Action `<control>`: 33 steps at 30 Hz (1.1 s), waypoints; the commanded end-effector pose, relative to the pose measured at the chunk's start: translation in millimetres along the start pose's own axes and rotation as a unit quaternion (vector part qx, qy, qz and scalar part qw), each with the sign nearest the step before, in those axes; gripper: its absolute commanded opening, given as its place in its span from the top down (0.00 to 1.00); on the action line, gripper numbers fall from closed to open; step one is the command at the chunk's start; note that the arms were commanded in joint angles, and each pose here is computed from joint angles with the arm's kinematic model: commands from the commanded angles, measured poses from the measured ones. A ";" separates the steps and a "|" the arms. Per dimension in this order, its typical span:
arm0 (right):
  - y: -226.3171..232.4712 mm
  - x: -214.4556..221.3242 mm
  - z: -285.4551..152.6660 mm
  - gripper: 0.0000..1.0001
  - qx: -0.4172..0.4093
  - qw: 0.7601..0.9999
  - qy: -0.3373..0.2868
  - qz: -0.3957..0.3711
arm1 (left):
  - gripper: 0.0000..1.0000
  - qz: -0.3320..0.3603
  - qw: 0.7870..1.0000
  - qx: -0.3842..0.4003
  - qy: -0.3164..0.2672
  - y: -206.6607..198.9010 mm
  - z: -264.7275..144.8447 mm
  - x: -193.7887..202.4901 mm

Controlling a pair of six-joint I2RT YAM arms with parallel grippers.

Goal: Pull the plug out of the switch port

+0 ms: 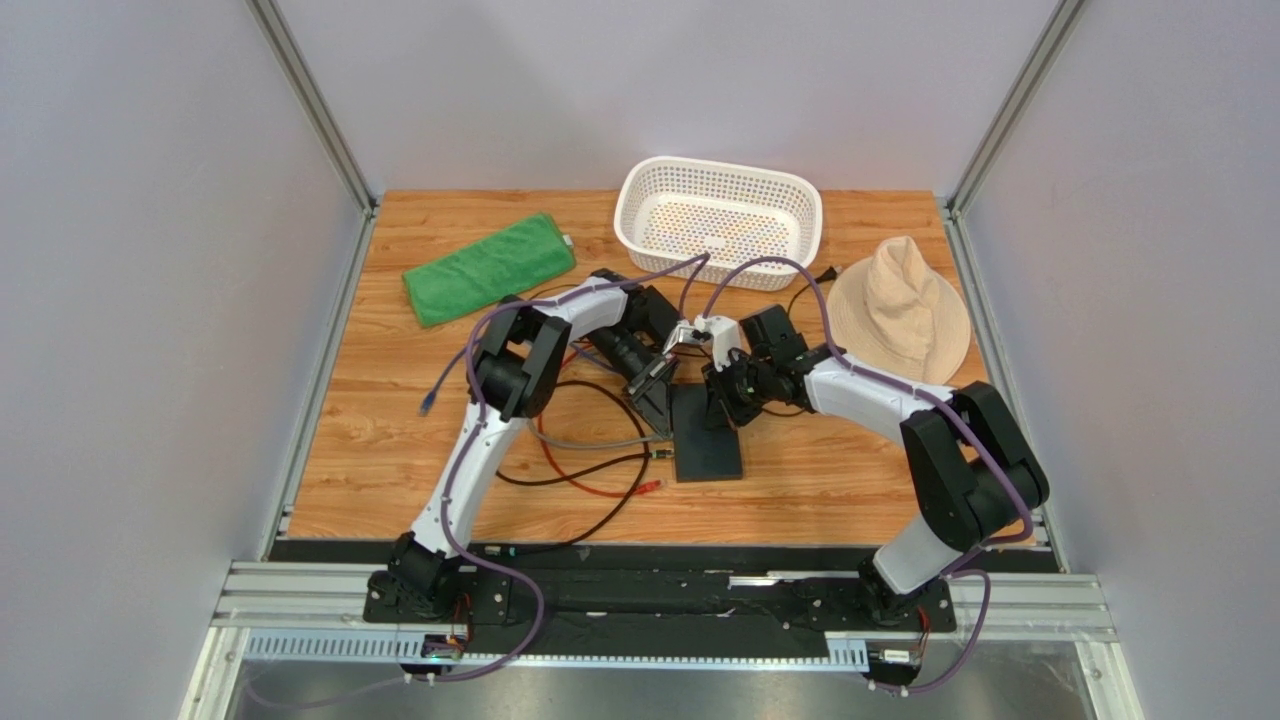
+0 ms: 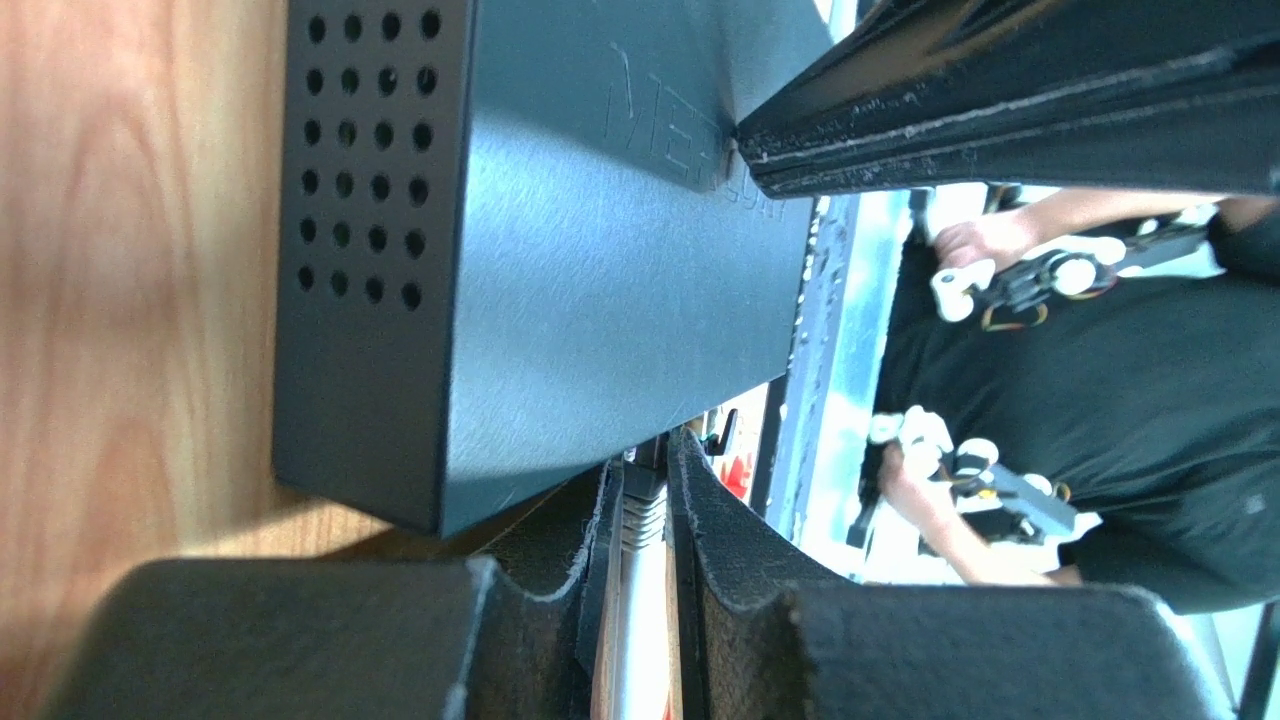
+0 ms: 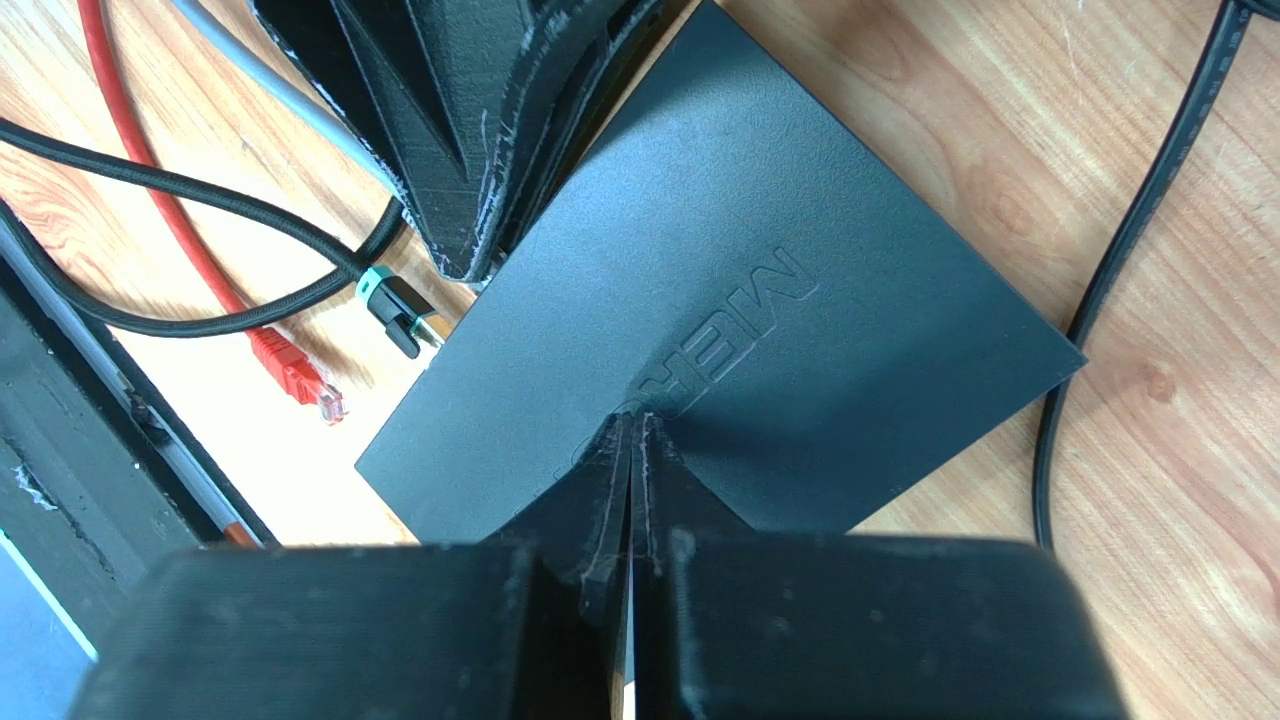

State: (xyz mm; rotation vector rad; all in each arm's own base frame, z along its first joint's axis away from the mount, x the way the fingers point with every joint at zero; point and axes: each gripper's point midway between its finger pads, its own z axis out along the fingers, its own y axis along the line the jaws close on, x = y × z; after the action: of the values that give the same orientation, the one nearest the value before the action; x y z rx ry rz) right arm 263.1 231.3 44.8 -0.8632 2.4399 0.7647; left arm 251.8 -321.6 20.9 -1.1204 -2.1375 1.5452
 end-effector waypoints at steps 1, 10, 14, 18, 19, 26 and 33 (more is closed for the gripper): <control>-11.2 20.8 2.9 1.00 0.025 0.999 0.036 0.006 | 1.00 -0.045 0.998 0.023 0.034 -13.4 -3.0 38.6; -11.4 22.5 5.1 1.00 0.022 0.999 0.043 0.009 | 1.00 -0.044 0.998 0.025 0.046 -14.4 -4.6 51.0; -11.7 21.2 3.9 1.00 0.023 0.999 0.040 0.009 | 1.00 -0.019 0.999 -0.001 0.036 -17.8 -22.5 32.5; -10.8 20.8 3.4 1.00 0.023 0.999 0.038 0.007 | 1.00 -0.002 0.997 -0.075 0.012 -7.3 -53.1 9.5; -11.1 20.1 3.1 1.00 0.024 0.999 0.036 0.006 | 1.00 0.014 0.995 -0.096 0.002 -10.2 -63.2 1.4; -10.8 19.9 2.0 1.00 0.025 0.999 0.032 0.003 | 1.00 0.084 0.949 -0.298 -0.061 9.8 -154.3 -38.2; -10.6 19.2 1.4 1.00 0.025 0.999 0.031 0.003 | 0.84 0.131 0.866 -0.463 -0.135 15.1 -228.1 -72.6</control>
State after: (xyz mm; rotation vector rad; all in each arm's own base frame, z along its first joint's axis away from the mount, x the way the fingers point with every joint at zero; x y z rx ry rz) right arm 263.7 232.6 44.6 -0.8653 2.4408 0.7707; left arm 398.8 -221.0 71.4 -1.4502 -2.8782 0.9442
